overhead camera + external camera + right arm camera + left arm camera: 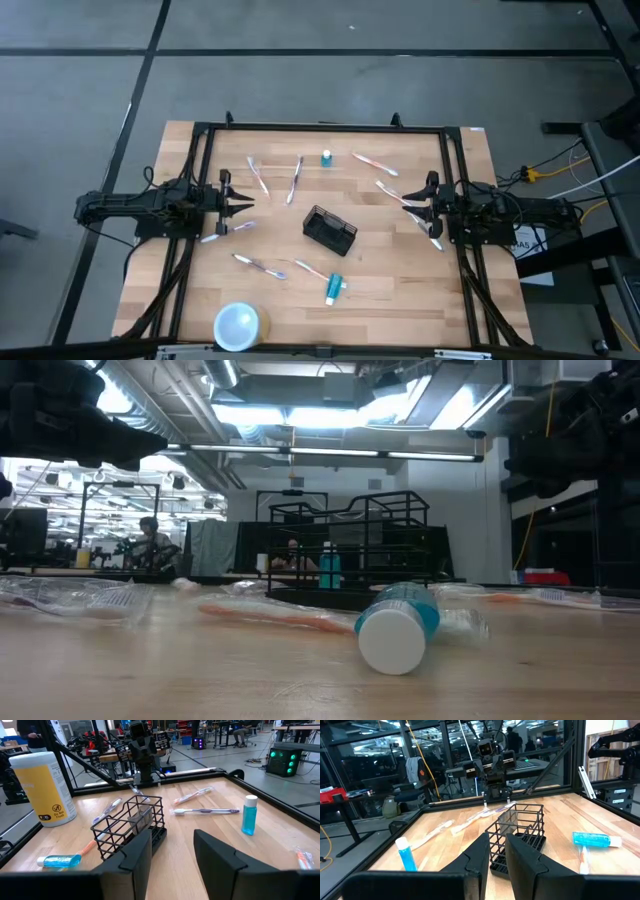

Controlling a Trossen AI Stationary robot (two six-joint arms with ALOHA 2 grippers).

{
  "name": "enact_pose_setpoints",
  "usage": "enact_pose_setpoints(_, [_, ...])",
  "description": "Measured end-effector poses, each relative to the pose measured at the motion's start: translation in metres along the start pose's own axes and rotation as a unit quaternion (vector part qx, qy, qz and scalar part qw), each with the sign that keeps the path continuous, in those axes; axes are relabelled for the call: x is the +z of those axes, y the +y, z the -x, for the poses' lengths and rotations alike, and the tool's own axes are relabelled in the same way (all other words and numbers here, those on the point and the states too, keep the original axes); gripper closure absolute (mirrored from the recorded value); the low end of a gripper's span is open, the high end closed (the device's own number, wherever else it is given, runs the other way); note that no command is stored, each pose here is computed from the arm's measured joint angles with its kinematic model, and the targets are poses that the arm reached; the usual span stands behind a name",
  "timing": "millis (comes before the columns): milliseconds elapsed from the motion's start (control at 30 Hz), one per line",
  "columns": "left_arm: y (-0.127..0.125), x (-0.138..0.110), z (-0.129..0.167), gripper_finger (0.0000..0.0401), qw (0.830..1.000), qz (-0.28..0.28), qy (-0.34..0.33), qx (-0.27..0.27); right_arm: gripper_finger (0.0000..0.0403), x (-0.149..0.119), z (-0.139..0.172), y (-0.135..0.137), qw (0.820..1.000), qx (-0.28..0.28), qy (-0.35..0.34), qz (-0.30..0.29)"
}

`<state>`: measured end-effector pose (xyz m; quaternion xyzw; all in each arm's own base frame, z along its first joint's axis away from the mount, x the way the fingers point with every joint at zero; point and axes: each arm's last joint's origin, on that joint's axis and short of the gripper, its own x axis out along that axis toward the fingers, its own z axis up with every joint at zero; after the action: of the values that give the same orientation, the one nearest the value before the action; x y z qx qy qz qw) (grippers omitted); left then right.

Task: Pick & Place toothbrushing station

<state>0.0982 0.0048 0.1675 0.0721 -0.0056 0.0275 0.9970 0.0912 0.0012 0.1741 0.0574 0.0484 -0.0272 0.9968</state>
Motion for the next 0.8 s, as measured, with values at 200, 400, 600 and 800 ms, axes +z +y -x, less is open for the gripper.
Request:
enact_pose_setpoints(200, [0.0, 0.0, 0.0, 0.0342, 1.0, 0.0, 0.0, 0.0, 0.0252, 0.001, 0.0, 0.0, 1.0, -0.003, -0.006, 0.023])
enact_pose_setpoints(400, [0.0, 0.0, 0.0, 0.0342, 1.0, 0.0, 0.0, 0.0, 0.0252, 0.009, 0.0, 0.001, 0.997, -0.003, -0.045, 0.056])
enact_pose_setpoints(600, [0.0, 0.0, 0.0, 0.0342, 1.0, 0.0, 0.0, 0.0, 0.0252, 0.017, 0.002, -0.001, 0.972, -0.025, -0.1, -0.212])
enact_pose_setpoints(800, [0.0, 0.0, 0.0, 0.0342, 1.0, -0.001, 0.0, 0.0, 0.0252, 0.021, 0.003, -0.008, 0.944, -0.136, -0.157, -0.258])
